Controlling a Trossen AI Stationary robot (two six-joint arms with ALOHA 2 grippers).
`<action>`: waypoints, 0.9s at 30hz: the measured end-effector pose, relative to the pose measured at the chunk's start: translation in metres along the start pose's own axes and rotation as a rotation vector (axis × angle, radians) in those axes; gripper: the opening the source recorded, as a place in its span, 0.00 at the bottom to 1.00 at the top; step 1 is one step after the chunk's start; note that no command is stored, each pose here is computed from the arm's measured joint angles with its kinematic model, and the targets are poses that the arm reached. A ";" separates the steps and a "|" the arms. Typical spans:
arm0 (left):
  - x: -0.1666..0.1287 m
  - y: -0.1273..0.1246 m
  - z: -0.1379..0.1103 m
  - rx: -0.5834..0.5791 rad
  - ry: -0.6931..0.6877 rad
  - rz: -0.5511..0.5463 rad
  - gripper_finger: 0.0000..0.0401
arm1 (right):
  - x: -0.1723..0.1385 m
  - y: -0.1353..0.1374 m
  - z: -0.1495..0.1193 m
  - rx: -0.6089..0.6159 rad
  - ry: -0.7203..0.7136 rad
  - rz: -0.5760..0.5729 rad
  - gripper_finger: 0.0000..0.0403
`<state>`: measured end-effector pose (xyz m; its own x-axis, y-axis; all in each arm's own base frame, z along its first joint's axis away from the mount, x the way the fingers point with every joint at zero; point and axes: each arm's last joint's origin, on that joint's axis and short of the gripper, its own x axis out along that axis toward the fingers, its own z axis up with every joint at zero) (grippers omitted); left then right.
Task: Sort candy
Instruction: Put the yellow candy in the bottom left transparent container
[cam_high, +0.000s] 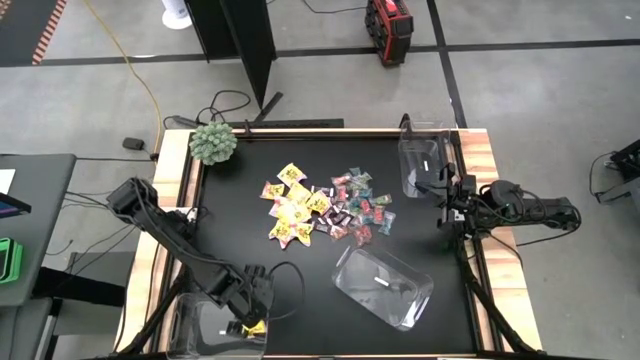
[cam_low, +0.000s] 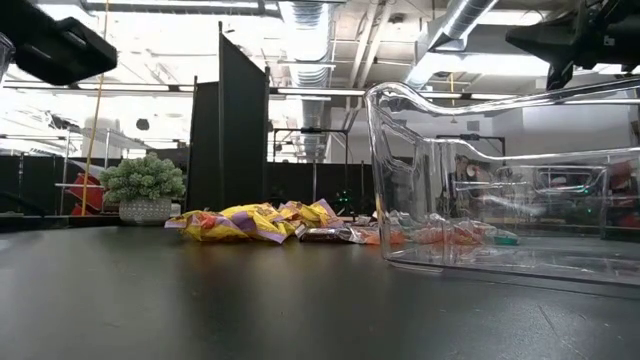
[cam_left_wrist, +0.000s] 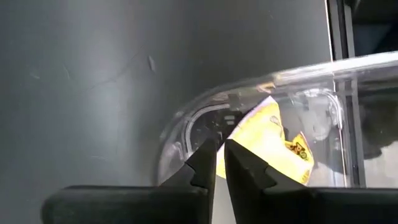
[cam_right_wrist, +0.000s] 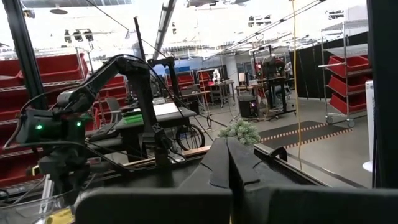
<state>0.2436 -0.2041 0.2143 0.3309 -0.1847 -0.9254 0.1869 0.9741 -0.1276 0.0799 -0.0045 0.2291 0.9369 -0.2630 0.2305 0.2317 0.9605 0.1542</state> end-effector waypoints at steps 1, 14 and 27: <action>0.000 0.002 0.000 -0.006 0.000 0.014 0.06 | 0.000 0.000 0.000 0.000 0.000 0.000 0.00; -0.003 0.031 -0.007 -0.069 0.076 0.298 0.16 | 0.000 0.000 0.000 0.002 0.001 0.000 0.00; -0.011 0.095 -0.005 -0.331 0.165 0.621 0.16 | 0.000 0.000 0.000 0.001 0.001 0.000 0.00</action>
<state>0.2533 -0.1087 0.2110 0.1361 0.4125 -0.9007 -0.2885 0.8863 0.3623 0.0800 -0.0045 0.2290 0.9371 -0.2630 0.2294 0.2315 0.9604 0.1553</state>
